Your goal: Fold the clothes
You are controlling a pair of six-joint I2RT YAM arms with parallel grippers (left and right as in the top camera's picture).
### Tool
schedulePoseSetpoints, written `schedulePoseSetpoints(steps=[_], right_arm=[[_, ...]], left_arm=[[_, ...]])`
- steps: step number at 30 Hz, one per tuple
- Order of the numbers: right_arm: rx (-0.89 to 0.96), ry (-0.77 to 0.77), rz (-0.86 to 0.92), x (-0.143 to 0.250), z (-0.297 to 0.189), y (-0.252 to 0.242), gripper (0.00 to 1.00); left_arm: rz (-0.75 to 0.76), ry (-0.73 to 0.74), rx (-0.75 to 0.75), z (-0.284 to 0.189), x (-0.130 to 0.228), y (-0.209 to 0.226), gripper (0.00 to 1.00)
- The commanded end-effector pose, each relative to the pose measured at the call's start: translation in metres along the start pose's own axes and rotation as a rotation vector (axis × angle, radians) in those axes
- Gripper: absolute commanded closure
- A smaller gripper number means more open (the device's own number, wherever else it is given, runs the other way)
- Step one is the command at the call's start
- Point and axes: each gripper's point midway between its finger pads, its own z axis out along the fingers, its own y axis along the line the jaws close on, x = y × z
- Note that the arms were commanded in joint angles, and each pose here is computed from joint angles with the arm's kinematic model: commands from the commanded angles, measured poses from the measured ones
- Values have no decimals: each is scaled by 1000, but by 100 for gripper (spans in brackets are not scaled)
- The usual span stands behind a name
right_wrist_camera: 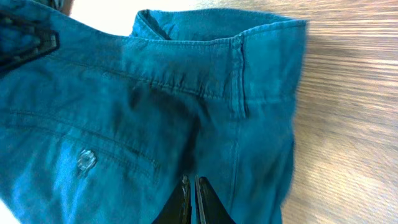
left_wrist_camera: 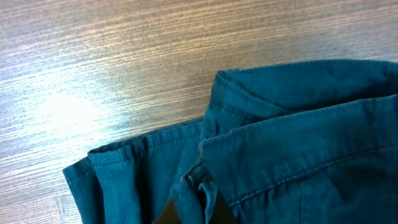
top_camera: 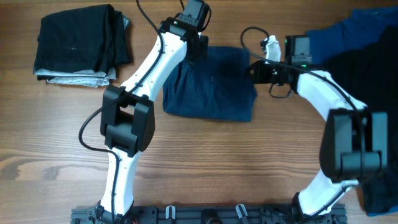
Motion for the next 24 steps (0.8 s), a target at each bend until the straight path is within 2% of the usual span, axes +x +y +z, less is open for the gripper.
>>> schedulePoseSetpoints(steps=[1, 8, 10, 15, 21, 24], right_arm=[[-1, 52, 71, 22, 26, -17, 96], [41, 51, 114, 24, 26, -35, 96], [-26, 53, 98, 24, 27, -23, 96], [-181, 13, 43, -4, 19, 8, 96], [-175, -115, -52, -40, 17, 12, 96], [-57, -211, -54, -63, 23, 0, 96]], left_arm=[[-12, 44, -60, 21, 12, 18, 96], [-65, 76, -93, 34, 16, 48, 96], [-78, 79, -97, 34, 17, 53, 96], [-77, 79, -97, 34, 17, 53, 96], [-77, 79, -97, 34, 17, 53, 96], [-76, 80, -97, 34, 17, 53, 96]])
